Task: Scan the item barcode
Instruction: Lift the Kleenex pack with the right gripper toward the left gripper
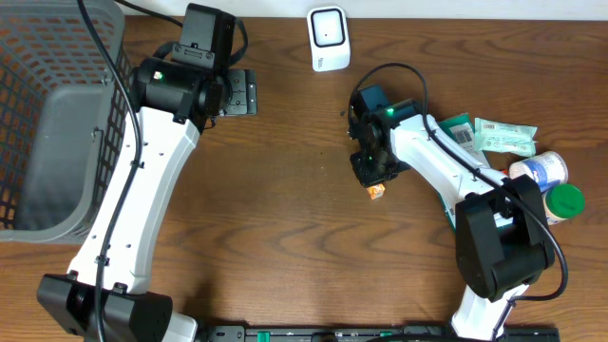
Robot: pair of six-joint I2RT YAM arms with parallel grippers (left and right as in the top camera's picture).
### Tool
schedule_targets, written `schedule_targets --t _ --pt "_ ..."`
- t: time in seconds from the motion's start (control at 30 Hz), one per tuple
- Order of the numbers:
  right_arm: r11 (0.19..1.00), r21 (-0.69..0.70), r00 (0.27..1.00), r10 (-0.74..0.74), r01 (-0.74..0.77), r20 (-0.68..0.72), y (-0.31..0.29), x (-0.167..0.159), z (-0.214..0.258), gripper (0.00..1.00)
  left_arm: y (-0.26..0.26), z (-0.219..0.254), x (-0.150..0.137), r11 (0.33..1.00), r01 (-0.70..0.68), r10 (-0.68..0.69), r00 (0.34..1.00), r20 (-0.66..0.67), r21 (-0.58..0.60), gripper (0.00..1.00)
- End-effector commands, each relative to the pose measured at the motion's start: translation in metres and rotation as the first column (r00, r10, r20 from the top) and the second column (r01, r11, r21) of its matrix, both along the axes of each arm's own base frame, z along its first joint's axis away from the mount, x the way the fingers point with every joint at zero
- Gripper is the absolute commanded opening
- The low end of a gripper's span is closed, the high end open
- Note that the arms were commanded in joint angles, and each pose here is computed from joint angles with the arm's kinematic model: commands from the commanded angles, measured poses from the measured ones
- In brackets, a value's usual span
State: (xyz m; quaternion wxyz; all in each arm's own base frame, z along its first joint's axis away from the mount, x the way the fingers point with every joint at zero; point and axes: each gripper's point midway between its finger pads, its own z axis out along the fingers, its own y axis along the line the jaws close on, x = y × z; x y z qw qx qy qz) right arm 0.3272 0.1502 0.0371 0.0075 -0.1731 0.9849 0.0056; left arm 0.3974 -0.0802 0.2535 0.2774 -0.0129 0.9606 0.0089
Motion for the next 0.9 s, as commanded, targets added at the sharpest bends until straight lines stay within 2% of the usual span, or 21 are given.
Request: schedule_targets --t 0.0,0.1,0.2,0.27,0.37,0.47,0.57,0.63,0.7,0.73,0.77,0.87 --pt "0.999 0.032 1.0 -0.004 0.004 0.002 0.006 0.007 0.011 0.06 0.002 0.003 0.0 1.0 -0.006 0.006 1.0 0.005 0.0 0.84" --pt "0.99 0.143 1.0 -0.013 0.013 -0.001 0.018 0.015 0.037 0.06 0.002 0.003 -0.001 1.0 -0.006 0.006 1.0 0.002 0.001 0.84" --pt "0.941 0.338 1.0 0.03 -0.025 -0.009 0.036 0.021 0.075 0.06 0.002 0.002 -0.001 1.0 -0.003 0.003 1.0 -0.002 -0.003 0.84" --pt "0.872 0.487 0.998 0.064 -0.051 -0.01 0.045 0.024 0.107 0.06 -0.014 0.005 0.002 0.996 0.042 -0.042 0.999 0.011 -0.078 0.96" --pt "0.776 0.628 0.997 0.081 -0.062 -0.001 0.043 0.027 0.141 0.06 -0.048 0.012 0.002 0.955 0.2 -0.196 0.98 0.038 -0.217 0.96" --pt "0.622 0.776 0.993 0.11 -0.099 0.038 0.039 0.028 0.174 0.05 -0.091 0.035 -0.011 0.791 0.431 -0.418 0.899 0.131 -0.435 0.96" --pt "0.413 0.9 0.989 0.111 -0.138 0.101 0.031 0.026 0.209 0.04 -0.115 0.073 -0.031 0.521 0.587 -0.547 0.787 0.285 -0.62 0.95" --pt "0.316 0.934 0.985 0.085 -0.167 0.147 0.021 0.028 0.226 0.01 -0.118 0.097 -0.042 0.362 0.646 -0.575 0.722 0.384 -0.673 0.94" --pt "0.214 0.956 0.98 0.043 -0.199 0.194 0.011 0.031 0.245 0.01 -0.116 0.116 -0.049 0.246 0.679 -0.576 0.677 0.459 -0.692 0.93" --pt "0.119 0.964 0.971 -0.002 -0.238 0.24 0.004 0.035 0.263 0.01 -0.116 0.123 -0.051 0.208 0.692 -0.576 0.658 0.485 -0.692 0.92" --pt "0.062 0.962 0.963 -0.028 -0.265 0.267 0.002 0.037 0.274 0.01 -0.117 0.122 -0.052 0.207 0.692 -0.577 0.657 0.484 -0.692 0.93" --pt "0.04 0.951 0.95 -0.036 -0.307 0.309 0.002 0.039 0.28 0.01 -0.126 0.12 -0.055 0.208 0.696 -0.594 0.648 0.477 -0.687 0.92"
